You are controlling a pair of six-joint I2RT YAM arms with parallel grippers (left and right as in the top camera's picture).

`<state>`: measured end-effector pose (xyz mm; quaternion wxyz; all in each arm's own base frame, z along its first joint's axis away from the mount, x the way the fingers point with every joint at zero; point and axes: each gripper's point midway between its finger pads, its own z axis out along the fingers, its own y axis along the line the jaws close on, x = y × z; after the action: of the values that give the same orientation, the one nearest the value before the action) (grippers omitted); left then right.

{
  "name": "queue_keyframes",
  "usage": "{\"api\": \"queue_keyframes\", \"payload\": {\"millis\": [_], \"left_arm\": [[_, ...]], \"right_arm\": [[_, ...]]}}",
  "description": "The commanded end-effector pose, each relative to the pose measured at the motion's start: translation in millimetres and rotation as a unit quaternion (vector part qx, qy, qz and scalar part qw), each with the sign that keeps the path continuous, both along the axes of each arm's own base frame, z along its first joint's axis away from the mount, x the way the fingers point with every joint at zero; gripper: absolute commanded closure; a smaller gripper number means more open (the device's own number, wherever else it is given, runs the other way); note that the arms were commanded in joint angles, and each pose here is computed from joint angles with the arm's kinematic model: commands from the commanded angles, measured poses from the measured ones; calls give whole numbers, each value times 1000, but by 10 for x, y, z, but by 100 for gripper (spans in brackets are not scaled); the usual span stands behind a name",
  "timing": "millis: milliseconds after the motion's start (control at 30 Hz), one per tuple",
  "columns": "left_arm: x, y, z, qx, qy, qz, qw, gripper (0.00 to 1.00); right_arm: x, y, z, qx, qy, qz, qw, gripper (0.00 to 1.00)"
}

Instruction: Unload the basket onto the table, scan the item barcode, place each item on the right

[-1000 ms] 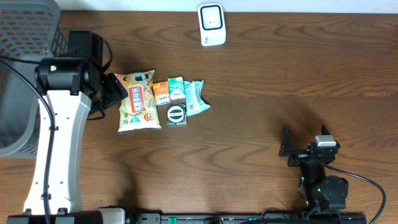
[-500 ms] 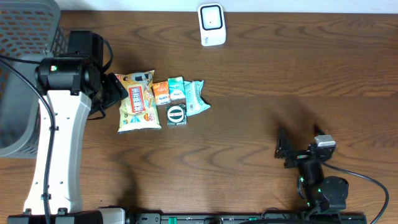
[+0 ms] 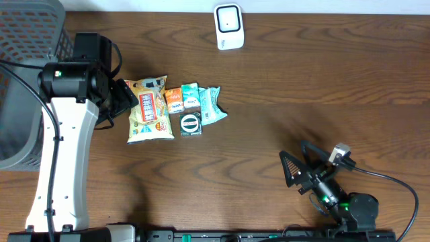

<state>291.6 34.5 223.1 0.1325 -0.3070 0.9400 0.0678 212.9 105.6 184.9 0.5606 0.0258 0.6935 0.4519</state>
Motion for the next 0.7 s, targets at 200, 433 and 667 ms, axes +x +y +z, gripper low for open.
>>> {"api": "queue_keyframes", "payload": {"millis": [200, 433, 667], "left_arm": [[-19, 25, -10, 4, 3, 6, 1000, 2], [-19, 25, -10, 4, 3, 7, 1000, 2], [-18, 25, -9, 4, 3, 7, 1000, 2]], "right_arm": [[-261, -338, 1378, 88, -246, -88, 961, 1], [-74, -365, 1971, -71, -251, -142, 955, 1], [650, 145, 1918, -183, -88, 39, 978, 1]]}}
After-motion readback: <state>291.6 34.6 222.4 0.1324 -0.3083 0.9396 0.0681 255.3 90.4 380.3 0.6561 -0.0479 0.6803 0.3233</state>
